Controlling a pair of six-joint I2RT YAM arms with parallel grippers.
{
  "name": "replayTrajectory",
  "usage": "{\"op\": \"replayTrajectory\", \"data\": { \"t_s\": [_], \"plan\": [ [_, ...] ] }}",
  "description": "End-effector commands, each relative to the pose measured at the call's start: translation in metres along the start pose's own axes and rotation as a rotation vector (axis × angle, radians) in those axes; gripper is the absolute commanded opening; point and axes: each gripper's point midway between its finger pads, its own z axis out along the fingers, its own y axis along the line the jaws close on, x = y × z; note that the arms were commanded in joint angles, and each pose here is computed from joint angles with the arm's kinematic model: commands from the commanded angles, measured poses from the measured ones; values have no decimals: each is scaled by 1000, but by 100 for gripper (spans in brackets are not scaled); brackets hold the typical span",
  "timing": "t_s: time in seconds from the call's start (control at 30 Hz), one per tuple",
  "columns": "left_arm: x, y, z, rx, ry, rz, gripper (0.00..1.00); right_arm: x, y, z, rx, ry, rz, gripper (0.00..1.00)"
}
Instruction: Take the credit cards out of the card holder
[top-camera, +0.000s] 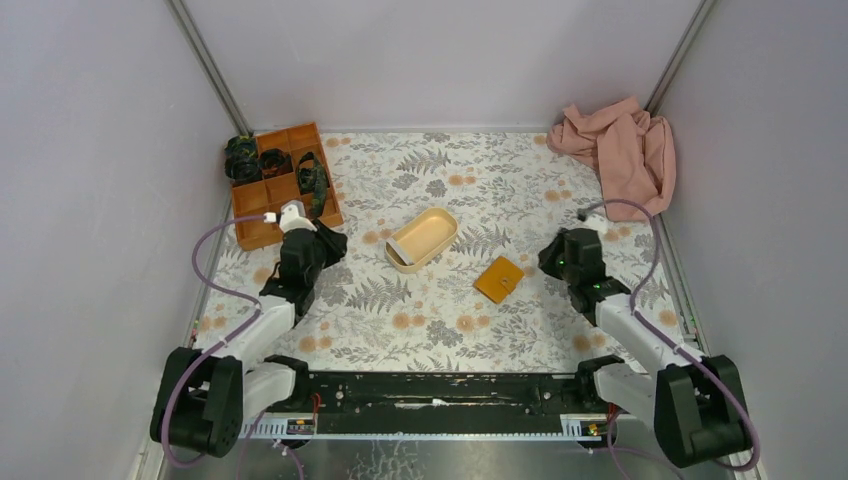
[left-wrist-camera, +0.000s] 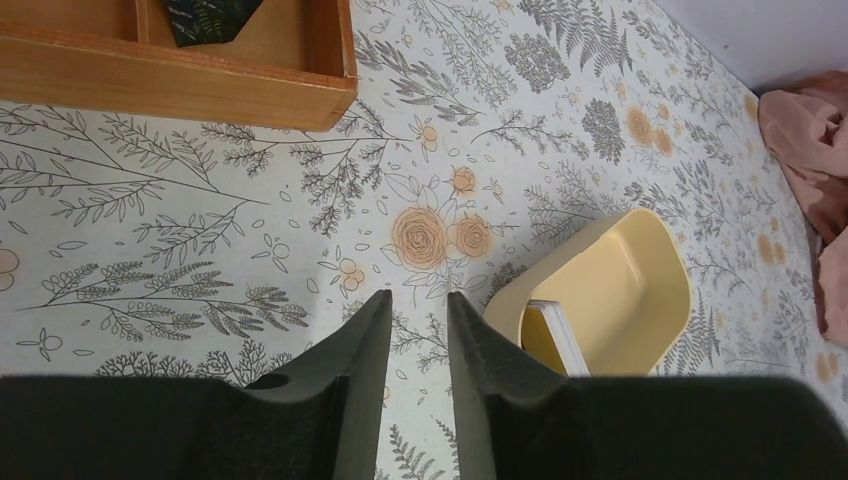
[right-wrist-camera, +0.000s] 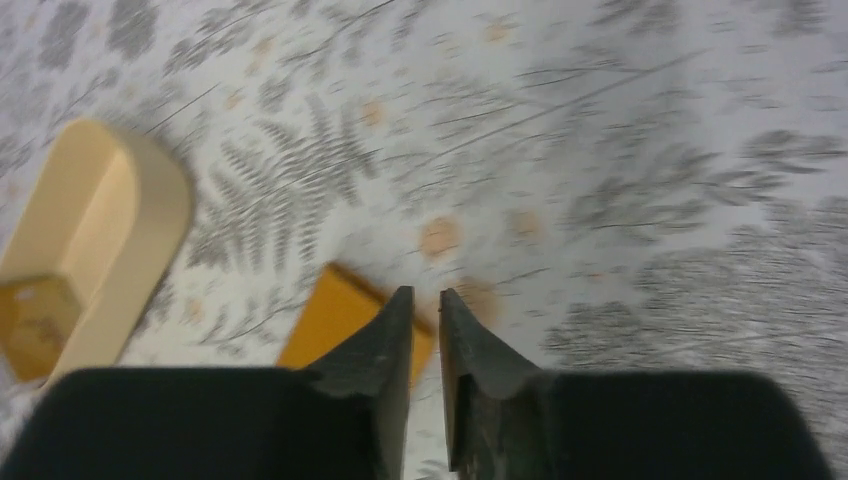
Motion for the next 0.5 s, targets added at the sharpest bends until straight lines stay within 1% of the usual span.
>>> {"op": "replayTrajectory", "data": {
  "t_s": [0.0, 0.03, 0.1, 0.13, 0.17, 0.23, 0.33, 0.4, 0.47],
  "plan": [
    [4, -5, -7, 26, 10, -30, 34, -6, 59, -3, -121, -9, -207, 35],
    [10, -4, -9, 27, 21, -29, 38, 0, 68, -2, -149, 9, -231, 43],
    [16, -2, -15, 22, 28, -25, 53, 7, 85, 0, -214, 44, -267, 55],
    [18, 1, -18, 15, 28, -23, 58, 13, 94, 0, -257, 78, -296, 69],
    [19, 4, -20, 1, 29, -26, 62, 17, 103, -1, -288, 115, -328, 75],
    [21, 7, -27, -17, 38, -30, 64, 9, 120, 2, -286, 130, -389, 75],
    [18, 6, -35, -13, 35, -32, 65, 0, 139, 10, -272, 138, -450, 75],
    [18, 7, -40, -12, 34, -26, 66, -3, 154, 14, -283, 141, -477, 72],
    [18, 9, -43, -18, 31, -14, 66, -1, 169, 20, -291, 148, -507, 51]
  ]
}}
